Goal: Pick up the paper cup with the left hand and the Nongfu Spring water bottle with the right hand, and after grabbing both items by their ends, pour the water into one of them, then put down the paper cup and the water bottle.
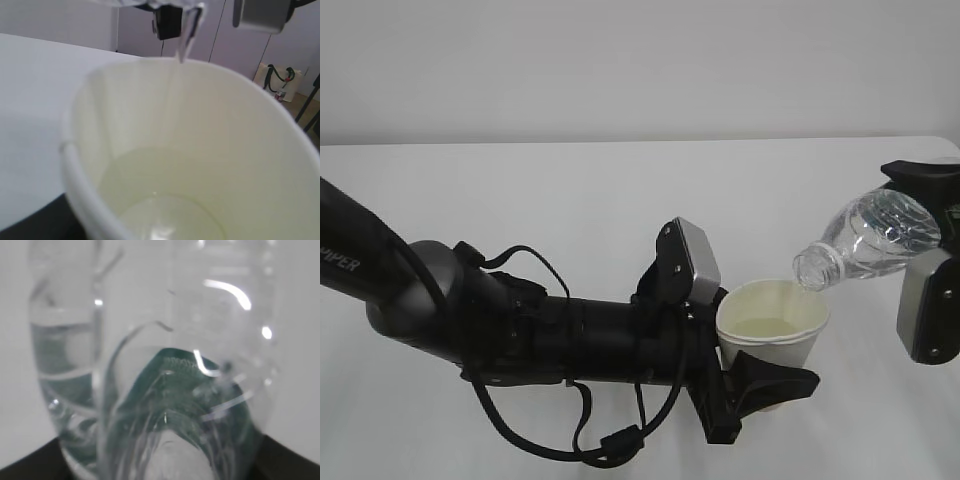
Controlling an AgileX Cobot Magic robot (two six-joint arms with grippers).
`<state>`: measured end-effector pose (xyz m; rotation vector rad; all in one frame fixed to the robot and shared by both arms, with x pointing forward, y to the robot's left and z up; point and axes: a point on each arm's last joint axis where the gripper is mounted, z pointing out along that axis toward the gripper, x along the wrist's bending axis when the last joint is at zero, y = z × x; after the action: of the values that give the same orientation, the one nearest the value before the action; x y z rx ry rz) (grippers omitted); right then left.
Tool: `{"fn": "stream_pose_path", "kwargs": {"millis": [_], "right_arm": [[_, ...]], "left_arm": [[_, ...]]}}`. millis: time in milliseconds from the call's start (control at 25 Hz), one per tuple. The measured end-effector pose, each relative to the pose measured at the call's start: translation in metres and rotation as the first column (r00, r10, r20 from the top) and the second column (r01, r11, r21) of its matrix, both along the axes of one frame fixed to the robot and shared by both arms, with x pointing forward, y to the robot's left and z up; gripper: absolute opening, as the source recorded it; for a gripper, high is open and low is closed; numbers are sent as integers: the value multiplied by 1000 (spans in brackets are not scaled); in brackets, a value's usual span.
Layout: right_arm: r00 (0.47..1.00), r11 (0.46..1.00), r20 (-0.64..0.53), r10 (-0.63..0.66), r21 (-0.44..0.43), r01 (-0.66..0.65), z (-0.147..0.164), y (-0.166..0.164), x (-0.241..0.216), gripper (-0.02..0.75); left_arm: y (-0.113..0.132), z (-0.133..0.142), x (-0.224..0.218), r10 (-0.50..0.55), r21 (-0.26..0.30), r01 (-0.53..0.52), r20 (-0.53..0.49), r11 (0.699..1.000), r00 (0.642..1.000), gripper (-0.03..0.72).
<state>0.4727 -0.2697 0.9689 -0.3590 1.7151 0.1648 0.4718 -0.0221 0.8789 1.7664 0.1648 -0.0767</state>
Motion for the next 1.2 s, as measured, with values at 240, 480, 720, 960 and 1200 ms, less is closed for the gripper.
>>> {"fn": "stream_pose_path", "kwargs": {"millis": [240,480,720,960,1200], "right_arm": [[1000,1000,1,0,-2,0,0,0,0,427],[1000,1000,1,1,-4,-1,0,0,0,427],[1000,1000,4,-1,-3,1,1,0,1,427],[1000,1000,4,-1,-3,1,1,0,1,427],[1000,1000,5,0,-6,0,1,0,1,427]], "left_arm": [[0,0,0,0,0,0,0,1000,1000,440],[0,0,0,0,0,0,0,1000,1000,440],[0,0,0,0,0,0,0,1000,1000,440],[0,0,0,0,0,0,0,1000,1000,440],[0,0,0,0,0,0,0,1000,1000,440]]}}
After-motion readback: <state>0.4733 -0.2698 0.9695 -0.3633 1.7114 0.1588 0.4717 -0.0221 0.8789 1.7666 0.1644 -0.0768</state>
